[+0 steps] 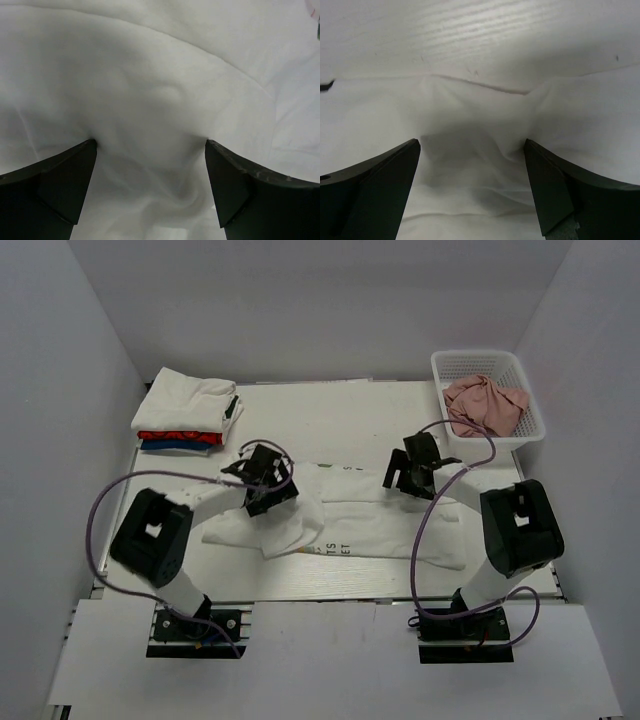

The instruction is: Fold and stack the t-shirts

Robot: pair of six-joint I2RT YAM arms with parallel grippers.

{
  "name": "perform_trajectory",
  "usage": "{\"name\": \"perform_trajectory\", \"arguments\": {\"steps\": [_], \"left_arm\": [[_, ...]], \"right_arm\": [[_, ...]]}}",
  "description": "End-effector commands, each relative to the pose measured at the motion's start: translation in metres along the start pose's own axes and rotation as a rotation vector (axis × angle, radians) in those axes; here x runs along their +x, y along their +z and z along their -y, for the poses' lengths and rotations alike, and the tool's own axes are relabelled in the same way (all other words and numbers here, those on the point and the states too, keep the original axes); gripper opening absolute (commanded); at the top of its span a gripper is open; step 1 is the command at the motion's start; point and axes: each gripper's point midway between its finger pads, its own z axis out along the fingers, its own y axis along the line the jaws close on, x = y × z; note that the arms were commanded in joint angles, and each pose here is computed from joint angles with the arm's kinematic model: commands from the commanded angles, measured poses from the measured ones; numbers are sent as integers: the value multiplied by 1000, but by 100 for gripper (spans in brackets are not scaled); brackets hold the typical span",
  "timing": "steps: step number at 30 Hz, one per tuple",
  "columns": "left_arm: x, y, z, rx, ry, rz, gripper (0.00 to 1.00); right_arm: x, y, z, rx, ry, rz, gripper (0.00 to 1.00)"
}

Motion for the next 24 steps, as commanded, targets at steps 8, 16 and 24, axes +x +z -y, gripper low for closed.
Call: {"name": "perform_trajectory", "arguments": {"steps": [8, 16, 24], "left_arm": [[-87, 136, 132, 143, 221, -66, 100], [-113, 212, 246, 552, 134, -58, 100], [-138, 213, 261, 613, 66, 28, 100]], "right_arm": [[106, -60, 5, -76, 140, -174, 90], [157, -109, -94, -465, -200, -257, 90], [199, -128, -132, -640, -502, -281, 90]]}}
